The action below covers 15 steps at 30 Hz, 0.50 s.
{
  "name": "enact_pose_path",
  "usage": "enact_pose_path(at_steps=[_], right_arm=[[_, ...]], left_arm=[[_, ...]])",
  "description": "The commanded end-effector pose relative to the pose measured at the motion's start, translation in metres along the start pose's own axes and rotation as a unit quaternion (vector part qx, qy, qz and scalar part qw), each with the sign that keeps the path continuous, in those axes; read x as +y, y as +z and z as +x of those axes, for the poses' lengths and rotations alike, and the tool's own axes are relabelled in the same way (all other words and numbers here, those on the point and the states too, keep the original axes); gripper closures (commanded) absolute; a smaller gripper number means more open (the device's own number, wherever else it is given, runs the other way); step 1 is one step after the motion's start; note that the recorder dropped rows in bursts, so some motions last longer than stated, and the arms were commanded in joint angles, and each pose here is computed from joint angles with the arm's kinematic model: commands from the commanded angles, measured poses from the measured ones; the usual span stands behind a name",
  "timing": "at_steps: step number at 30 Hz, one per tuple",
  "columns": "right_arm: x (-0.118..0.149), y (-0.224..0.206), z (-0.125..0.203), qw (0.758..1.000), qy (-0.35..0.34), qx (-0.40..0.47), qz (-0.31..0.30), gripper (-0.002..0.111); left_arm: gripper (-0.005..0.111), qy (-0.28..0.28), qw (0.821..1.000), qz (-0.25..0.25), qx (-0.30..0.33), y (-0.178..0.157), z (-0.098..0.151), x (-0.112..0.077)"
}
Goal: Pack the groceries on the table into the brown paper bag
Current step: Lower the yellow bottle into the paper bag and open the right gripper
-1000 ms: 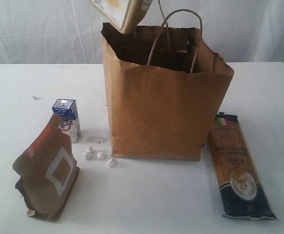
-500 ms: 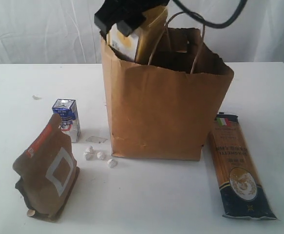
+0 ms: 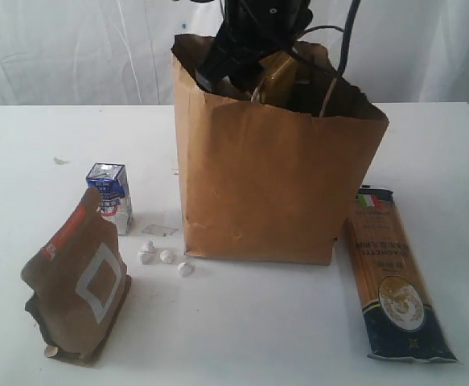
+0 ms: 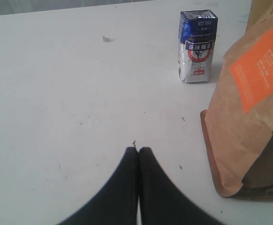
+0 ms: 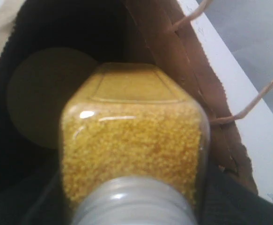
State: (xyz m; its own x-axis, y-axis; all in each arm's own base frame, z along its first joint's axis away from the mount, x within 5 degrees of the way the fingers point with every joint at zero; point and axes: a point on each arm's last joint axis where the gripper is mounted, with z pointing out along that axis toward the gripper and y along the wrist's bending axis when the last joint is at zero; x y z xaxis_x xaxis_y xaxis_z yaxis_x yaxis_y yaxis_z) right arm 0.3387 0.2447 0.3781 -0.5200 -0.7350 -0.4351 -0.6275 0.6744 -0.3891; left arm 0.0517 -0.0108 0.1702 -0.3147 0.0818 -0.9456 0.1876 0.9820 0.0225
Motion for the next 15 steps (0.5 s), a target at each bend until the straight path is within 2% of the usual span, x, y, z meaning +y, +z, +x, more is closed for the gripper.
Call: enact_pose_path(at_steps=[1, 4, 9, 11, 12, 15], right_arm=[[-0.016, 0.000, -0.002, 0.999, 0.014, -0.022, 0.027, 0.108], [-0.010, 0.009, -0.004, 1.000, 0.018, -0.016, 0.005, 0.108], [0.006, 0.016, -0.007, 0.997, 0.014, -0.022, -0.072, 0.105], [0.008, 0.019, -0.007, 0.997, 0.012, -0.019, -0.075, 0.096], [0.008, 0.020, -0.007, 0.997, 0.013, -0.018, -0.074, 0.087], [0.007, 0.021, -0.007, 0.997, 0.016, -0.016, -0.068, 0.053]], left_arm=[[0.107, -0.001, 1.000, 0.000, 0.000, 0.000, 0.001, 0.000], [0.107, -0.001, 1.000, 0.000, 0.000, 0.000, 0.001, 0.000], [0.107, -0.001, 1.000, 0.000, 0.000, 0.000, 0.001, 0.000], [0.107, -0.001, 1.000, 0.000, 0.000, 0.000, 0.001, 0.000], [0.107, -0.001, 1.000, 0.000, 0.000, 0.000, 0.001, 0.000], [0.107, -0.001, 1.000, 0.000, 0.000, 0.000, 0.001, 0.000]])
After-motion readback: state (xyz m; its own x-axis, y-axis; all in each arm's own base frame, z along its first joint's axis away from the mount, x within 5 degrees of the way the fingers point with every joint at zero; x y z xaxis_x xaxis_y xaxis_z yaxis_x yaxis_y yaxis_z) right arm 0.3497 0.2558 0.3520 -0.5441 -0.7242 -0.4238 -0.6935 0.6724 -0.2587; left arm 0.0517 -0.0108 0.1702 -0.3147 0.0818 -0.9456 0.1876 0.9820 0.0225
